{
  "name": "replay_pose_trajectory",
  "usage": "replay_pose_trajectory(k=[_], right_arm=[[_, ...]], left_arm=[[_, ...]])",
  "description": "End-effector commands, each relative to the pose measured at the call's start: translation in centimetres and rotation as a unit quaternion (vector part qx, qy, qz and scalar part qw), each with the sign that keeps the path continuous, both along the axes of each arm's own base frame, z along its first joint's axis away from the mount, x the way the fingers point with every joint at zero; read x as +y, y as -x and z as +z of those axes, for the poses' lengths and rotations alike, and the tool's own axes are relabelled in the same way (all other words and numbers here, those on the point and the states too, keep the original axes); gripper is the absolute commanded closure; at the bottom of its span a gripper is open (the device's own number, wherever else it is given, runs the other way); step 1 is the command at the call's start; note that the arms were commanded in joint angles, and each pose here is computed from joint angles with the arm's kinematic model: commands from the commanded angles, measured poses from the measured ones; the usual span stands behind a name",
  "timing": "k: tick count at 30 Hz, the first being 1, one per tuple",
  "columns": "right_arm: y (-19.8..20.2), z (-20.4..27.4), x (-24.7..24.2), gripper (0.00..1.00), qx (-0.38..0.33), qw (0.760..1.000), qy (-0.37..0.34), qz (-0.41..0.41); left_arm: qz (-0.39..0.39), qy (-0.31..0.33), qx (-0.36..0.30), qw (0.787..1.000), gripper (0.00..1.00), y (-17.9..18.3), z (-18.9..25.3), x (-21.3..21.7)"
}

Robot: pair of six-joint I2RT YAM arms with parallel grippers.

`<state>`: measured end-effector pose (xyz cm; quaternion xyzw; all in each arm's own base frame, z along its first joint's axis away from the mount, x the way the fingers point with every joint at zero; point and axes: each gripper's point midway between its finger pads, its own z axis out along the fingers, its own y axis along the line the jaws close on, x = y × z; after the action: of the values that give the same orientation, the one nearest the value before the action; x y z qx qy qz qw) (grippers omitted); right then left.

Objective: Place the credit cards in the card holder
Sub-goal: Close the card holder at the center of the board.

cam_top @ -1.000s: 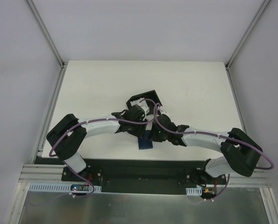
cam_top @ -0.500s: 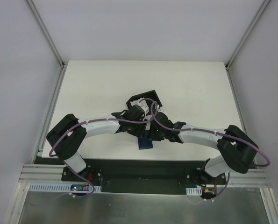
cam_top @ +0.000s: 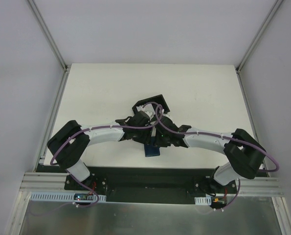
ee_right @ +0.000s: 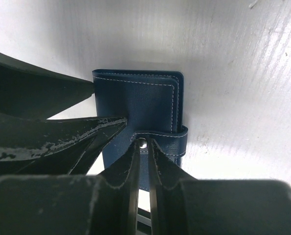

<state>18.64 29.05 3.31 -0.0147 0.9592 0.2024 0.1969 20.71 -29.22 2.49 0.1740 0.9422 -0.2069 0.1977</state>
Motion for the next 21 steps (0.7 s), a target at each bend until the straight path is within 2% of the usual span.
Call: replay_pose_trajectory(k=[1, 11, 21], right_arm=[[3.0, -4.4, -4.3, 0.89, 0.055, 0.990, 0.126, 0.015], [3.3, -5.2, -5.2, 0.90, 0.068, 0.982, 0.172, 0.023], [3.0, -4.7, -4.0, 0.89, 0.063, 0.987, 0.147, 0.032]], left_arm=[[-0.004, -0.015, 0.039, 0.999, 0.56, 2.0, -2.0, 0.7], [-0.005, -0.016, 0.037, 0.999, 0.57, 2.0, -2.0, 0.8], [0.000, -0.016, 0.029, 0.999, 0.56, 1.8, -1.9, 0.9]])
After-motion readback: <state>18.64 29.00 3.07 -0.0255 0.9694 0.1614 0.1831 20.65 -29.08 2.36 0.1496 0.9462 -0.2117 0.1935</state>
